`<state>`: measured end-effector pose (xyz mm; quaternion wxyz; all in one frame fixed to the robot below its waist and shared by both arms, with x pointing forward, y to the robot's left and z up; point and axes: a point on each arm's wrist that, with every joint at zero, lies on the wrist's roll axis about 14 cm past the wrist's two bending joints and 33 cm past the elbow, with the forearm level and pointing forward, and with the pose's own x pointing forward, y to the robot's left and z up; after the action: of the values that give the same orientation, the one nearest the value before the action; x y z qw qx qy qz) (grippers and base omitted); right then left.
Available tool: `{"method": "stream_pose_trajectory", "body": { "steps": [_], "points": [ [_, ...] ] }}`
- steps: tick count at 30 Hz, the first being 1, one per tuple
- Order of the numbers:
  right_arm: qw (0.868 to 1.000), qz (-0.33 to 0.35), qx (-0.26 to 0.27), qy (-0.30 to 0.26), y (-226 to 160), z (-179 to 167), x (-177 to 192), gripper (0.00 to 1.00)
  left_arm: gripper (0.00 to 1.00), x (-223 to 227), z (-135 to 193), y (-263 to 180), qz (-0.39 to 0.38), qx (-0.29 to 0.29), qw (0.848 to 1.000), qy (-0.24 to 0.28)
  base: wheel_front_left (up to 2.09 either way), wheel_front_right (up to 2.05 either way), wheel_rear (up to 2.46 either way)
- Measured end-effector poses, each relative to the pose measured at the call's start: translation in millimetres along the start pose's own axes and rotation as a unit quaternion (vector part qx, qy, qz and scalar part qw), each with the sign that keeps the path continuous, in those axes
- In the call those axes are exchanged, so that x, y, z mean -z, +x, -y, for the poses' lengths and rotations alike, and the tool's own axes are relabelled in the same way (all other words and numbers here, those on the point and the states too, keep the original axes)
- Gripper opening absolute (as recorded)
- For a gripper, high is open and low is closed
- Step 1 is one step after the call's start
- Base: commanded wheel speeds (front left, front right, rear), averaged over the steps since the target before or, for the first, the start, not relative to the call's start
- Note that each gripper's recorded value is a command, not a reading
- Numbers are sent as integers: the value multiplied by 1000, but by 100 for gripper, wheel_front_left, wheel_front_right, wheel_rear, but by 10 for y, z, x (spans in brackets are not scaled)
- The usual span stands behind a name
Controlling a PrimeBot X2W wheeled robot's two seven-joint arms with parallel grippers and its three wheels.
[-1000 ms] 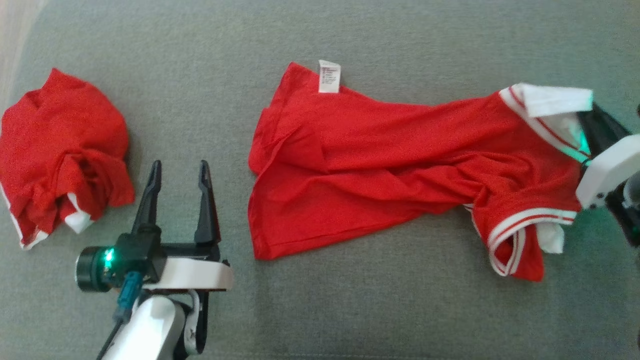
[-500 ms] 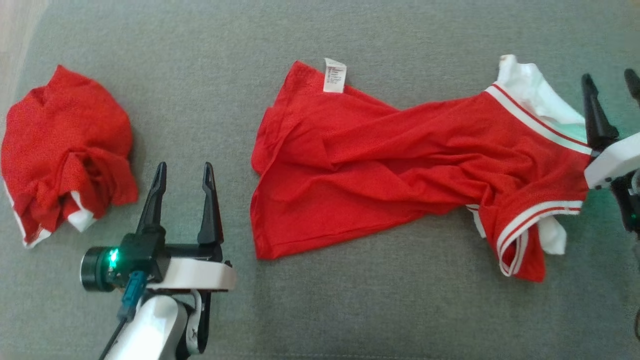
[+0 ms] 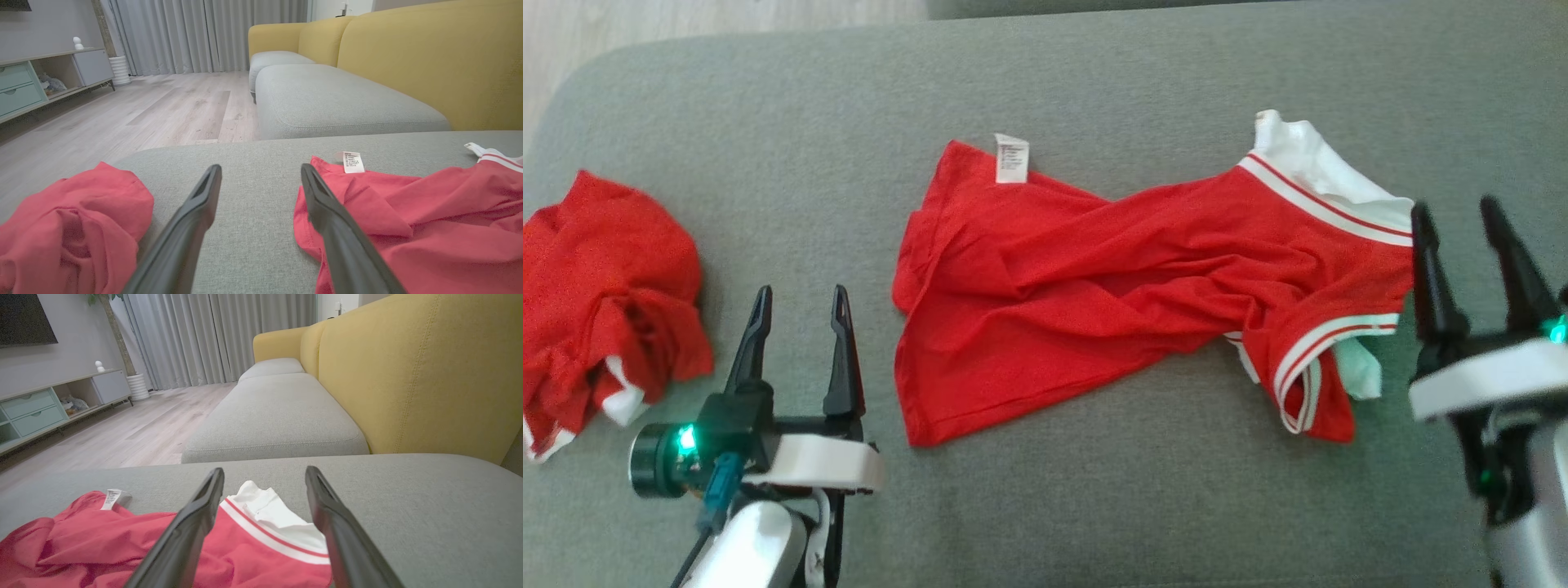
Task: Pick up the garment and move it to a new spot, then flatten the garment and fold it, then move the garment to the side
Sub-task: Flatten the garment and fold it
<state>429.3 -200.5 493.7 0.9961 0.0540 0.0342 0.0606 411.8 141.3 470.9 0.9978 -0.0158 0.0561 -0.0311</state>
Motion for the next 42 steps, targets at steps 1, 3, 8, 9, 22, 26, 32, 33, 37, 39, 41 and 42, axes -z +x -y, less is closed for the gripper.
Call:
{"method": "stream_pose_trajectory", "body": {
  "steps": [1, 3, 8, 9, 22, 26, 32, 33, 37, 39, 41, 42],
  "points": [
    [1000, -2, 2, 3, -65, -20, -4, 100, 100, -3, 16, -6, -1, 3, 1000, 0, 0, 0, 0],
    [1000, -4, 7, 9, -183, -64, -16, 100, 100, -8, 25, -15, -1, 5, 1000, 3, 0, 0, 0],
    [1000, -10, 11, 18, -355, -155, -31, 100, 100, -20, 29, 3, -4, 7, 1000, 9, 0, 0, 0],
    [1000, -9, 12, 19, -378, -168, -46, 100, 100, -23, 41, 8, -4, 9, 1000, 8, 0, 0, 0],
    [1000, -6, 15, 23, -402, -202, -152, 100, 100, 13, 83, 32, -14, 18, 1000, 11, 0, 0, 0],
    [1000, -12, 14, 24, -371, -205, -110, 100, 100, 8, 164, 115, -17, 46, 999, 20, 0, 0, 0],
    [999, -34, 11, 31, -281, -207, 36, 100, 100, -391, 552, 719, -7, 141, 989, 45, 0, 0, 0],
    [999, -38, 10, 33, -259, -207, 62, 100, 100, -426, 609, 833, -17, 154, 987, 49, 0, 0, 0],
    [999, -39, 4, 30, -112, -181, 83, 100, 100, -252, 777, 1184, -108, 195, 974, 34, 0, 0, 0],
    [999, -38, 2, 31, -52, -174, 97, 100, 100, 5, 771, 1272, -173, 204, 963, 33, 0, 0, 0],
    [998, -42, 4, 35, -28, -154, 144, 100, 100, 267, 769, 1310, -237, 211, 948, 25, 0, 0, 0],
    [998, -42, 7, 37, -23, -136, 163, 100, 100, 394, 749, 1320, -266, 210, 940, 28, 0, 0, 0]
  ]
}}
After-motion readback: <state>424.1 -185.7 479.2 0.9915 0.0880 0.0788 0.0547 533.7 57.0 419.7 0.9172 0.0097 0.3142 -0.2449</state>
